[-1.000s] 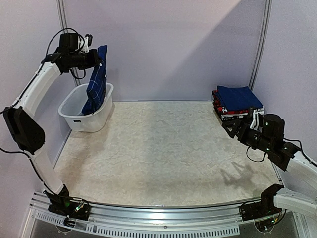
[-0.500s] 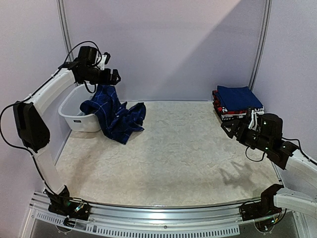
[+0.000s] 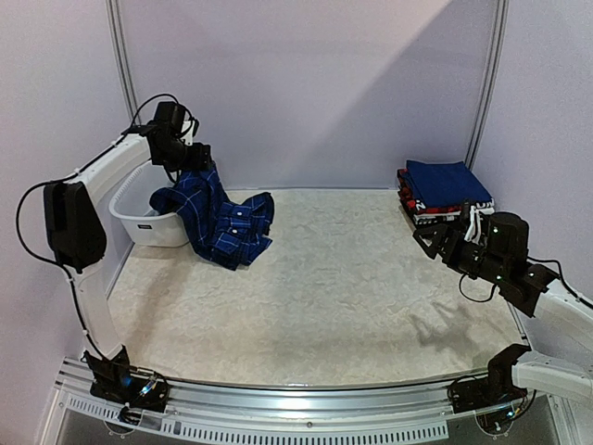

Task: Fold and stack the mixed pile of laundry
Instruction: Pick up the rectangle-folded shirt from the corner of the board.

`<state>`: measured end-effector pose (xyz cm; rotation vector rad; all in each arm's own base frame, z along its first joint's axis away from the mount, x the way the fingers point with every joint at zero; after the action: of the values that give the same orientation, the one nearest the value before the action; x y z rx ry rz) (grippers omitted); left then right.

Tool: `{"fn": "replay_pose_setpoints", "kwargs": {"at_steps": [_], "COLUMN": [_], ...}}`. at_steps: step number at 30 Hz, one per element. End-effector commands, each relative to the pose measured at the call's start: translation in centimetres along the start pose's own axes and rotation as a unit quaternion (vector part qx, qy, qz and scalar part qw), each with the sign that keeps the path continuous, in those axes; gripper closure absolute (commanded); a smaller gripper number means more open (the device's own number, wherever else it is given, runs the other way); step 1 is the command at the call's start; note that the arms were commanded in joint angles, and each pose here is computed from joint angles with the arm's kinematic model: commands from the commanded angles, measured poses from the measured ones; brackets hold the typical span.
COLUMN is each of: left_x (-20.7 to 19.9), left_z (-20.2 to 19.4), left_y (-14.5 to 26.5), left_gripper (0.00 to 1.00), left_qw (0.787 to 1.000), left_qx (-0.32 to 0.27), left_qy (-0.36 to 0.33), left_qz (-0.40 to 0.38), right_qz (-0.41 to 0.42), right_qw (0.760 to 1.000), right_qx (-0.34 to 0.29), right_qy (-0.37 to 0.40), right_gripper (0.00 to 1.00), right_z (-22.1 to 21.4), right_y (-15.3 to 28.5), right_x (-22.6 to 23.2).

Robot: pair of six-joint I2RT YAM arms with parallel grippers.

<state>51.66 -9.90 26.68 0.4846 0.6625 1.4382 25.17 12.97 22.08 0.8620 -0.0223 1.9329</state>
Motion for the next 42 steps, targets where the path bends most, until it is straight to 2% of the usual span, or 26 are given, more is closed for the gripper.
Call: {"fn": "replay_pose_setpoints", "kwargs": {"at_steps": [1,14,16,21,25,29,37,39,42], "left_x": [0.4,0.8,0.7,0.7,0.8,1.0,1.3,1.4,1.4], "left_z": [0.3,-1.0,-0.8,-0.1,0.2,0.2,0.0,-0.1,-0.4], "left_y": [-2.4,-9.3,-9.5,-9.5,-9.6,-10.0,-10.5,-10.7,-11.1], "left_gripper": [0.23,0.43,0.51,0.79,0.87,1.0,1.0,0.9,0.64], "left_qw": [1.0,0.998,0.998,0.998,0.997,0.997,0.996,0.996,0.996], "left_qx": [0.015,0.024,0.019,0.002,-0.006,-0.007,-0.006,-0.005,-0.003], "left_qy": [0.01,0.053,0.056,0.064,0.068,0.069,0.076,0.077,0.078], "left_qz": [0.023,0.027,0.024,0.023,0.03,0.036,0.043,0.045,0.045], "right_qz": [0.006,-0.003,-0.003,-0.004,-0.003,0.0,-0.002,-0.003,-0.002], "right_qw": [1.0,1.0,1.0,1.0,1.0,1.0,1.0,1.0,1.0], "right_qx": [0.002,0.005,0.005,0.007,0.007,0.005,0.003,0.003,0.008], "right_qy": [0.0,0.004,0.004,0.005,0.004,0.004,0.004,0.005,0.005], "right_gripper": [0.01,0.01,0.01,0.01,0.01,0.01,0.01,0.01,0.01], "right_z": [-0.3,-0.6,-0.6,-0.6,-0.6,-0.5,-0.5,-0.5,-0.5], "right_y": [0.1,0.1,0.1,0.1,0.2,0.4,0.4,0.3,0.1], "right_x": [0.1,-0.2,-0.2,-0.2,-0.2,-0.1,-0.1,-0.1,-0.1]}}
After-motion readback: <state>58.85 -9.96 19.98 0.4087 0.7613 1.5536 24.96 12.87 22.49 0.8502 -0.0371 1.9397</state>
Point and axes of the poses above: each gripper's point midway between its finger pads, its own y axis back along the fingers, its own x axis along the line the jaws close on, z = x × y, the point moved 4 cm from there along y, back along the fingers, and after that the axes turned 6 degrees about y, right-handed, at the moved point
